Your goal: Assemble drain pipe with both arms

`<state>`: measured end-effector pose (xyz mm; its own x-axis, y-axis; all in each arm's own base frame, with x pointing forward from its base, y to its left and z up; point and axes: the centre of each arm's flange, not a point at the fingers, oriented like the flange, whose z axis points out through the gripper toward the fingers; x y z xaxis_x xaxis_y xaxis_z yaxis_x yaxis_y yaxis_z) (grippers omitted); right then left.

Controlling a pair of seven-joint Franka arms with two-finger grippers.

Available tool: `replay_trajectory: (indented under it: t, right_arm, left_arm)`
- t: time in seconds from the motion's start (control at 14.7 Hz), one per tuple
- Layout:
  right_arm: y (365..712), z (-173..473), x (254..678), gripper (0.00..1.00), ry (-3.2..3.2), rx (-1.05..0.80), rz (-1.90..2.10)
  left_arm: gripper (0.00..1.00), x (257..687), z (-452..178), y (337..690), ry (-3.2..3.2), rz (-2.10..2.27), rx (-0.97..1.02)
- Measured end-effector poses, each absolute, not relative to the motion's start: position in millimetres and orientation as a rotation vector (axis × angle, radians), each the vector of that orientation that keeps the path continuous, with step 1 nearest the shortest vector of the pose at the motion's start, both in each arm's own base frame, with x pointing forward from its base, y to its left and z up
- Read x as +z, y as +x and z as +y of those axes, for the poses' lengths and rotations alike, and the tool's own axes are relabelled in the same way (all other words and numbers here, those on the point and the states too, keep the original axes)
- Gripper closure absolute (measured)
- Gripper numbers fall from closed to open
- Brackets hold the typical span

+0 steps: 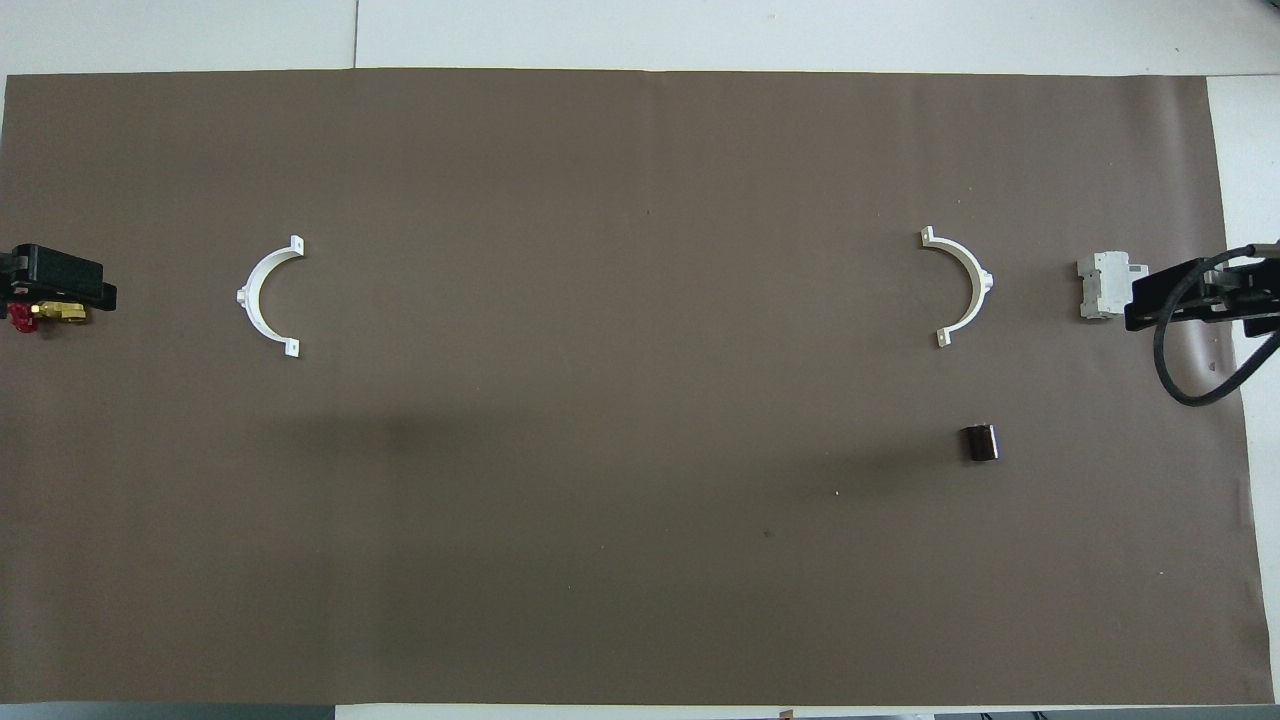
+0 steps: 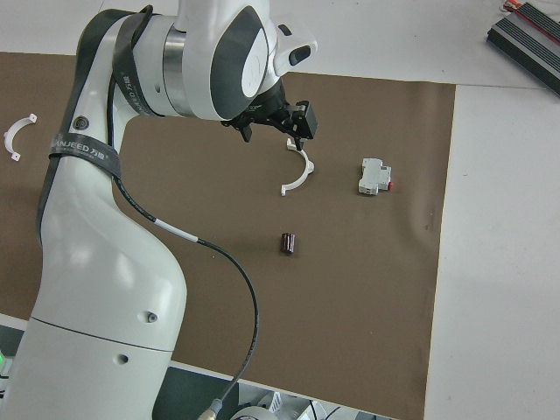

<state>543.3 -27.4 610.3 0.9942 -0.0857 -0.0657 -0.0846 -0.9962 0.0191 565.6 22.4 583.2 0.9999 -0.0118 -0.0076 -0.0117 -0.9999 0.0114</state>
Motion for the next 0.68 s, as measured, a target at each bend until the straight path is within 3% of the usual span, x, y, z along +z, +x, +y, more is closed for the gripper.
replay_trajectory:
  t: [0.34, 0.68]
  right_arm:
    - [558.7, -19.4, 595.0, 0.00, 3.128, 0.011, -0.107]
    - [616.9, -0.2, 504.4, 0.00, 3.136, 0.073, -0.062]
  left_arm:
    - [0.00, 583.2, 22.4, 565.6, 3.130, -0.018, -0.012]
    - [0.00, 583.2, 22.4, 565.6, 3.130, -0.018, -0.012]
